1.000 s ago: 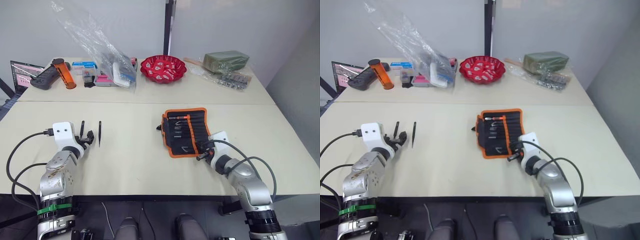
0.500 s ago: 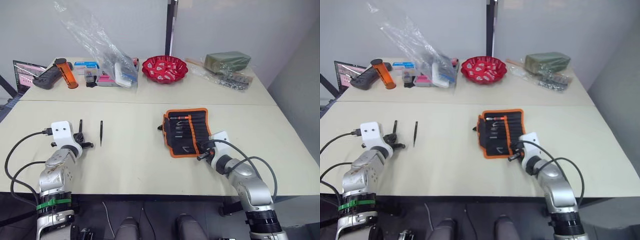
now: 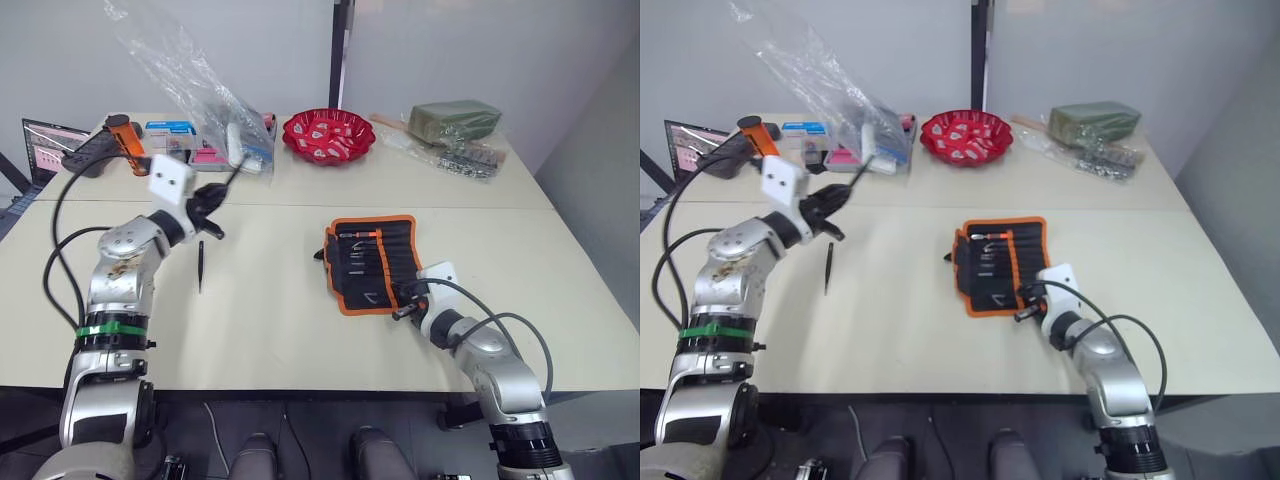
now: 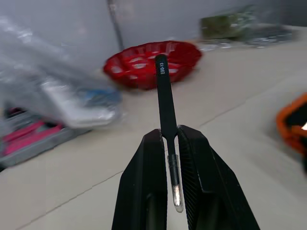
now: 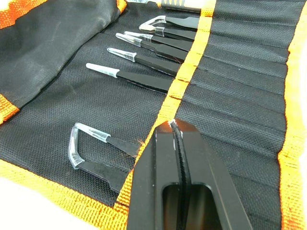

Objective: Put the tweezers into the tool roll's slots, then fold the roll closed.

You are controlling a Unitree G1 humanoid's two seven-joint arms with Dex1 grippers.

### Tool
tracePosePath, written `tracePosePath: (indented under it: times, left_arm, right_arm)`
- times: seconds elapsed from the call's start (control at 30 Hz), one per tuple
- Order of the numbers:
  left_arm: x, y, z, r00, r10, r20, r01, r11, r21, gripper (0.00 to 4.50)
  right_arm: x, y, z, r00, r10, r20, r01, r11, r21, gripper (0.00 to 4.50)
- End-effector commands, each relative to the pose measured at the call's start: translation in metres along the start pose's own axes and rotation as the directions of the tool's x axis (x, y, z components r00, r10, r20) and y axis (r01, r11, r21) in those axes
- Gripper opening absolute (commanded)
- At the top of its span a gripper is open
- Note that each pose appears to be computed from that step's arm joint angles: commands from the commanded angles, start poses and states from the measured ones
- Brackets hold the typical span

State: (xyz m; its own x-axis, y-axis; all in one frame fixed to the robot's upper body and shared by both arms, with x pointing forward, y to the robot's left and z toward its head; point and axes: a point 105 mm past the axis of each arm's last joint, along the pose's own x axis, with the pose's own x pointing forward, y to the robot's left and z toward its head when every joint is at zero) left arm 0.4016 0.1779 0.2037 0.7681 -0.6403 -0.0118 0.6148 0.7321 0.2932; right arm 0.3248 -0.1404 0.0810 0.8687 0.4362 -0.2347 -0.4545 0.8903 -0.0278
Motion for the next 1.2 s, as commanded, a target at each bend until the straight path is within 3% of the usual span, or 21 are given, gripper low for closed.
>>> tracePosePath:
  times: [0.03, 0.2, 0.43, 0.7, 0.9, 1.2]
  left_arm:
    - [0.014, -0.037, 0.025, 0.962, -0.268, 0.043, 0.264, 0.961, 0.086, 0.01]
    - [0.034, -0.089, 0.023, 0.815, -0.575, -0.069, 0.575, 0.792, 0.206, 0.01]
    - [0.054, -0.127, 0.014, 0.662, -0.719, -0.212, 0.743, 0.592, 0.312, 0.01]
    - [0.073, -0.134, -0.008, 0.622, -0.692, -0.366, 0.782, 0.523, 0.34, 0.01]
    - [0.085, -0.145, -0.017, 0.626, -0.669, -0.401, 0.778, 0.499, 0.381, 0.01]
    - [0.083, -0.13, -0.029, 0.637, -0.619, -0.459, 0.77, 0.53, 0.354, 0.01]
  right_arm:
    - [0.001, 0.015, -0.009, 0.998, 0.037, -0.044, -0.036, 0.999, 0.019, 0.0]
    - [0.0, 0.019, -0.006, 0.999, 0.017, -0.031, -0.017, 1.0, 0.023, 0.0]
    - [-0.002, 0.028, -0.002, 1.0, -0.01, -0.014, 0.01, 0.999, 0.041, 0.0]
    - [-0.006, 0.026, -0.004, 0.999, -0.049, -0.013, 0.05, 0.998, 0.049, 0.0]
    - [-0.009, 0.024, -0.006, 0.998, -0.061, -0.017, 0.062, 0.997, 0.053, 0.0]
    - [-0.009, 0.024, -0.007, 0.998, -0.062, -0.02, 0.063, 0.997, 0.054, 0.0]
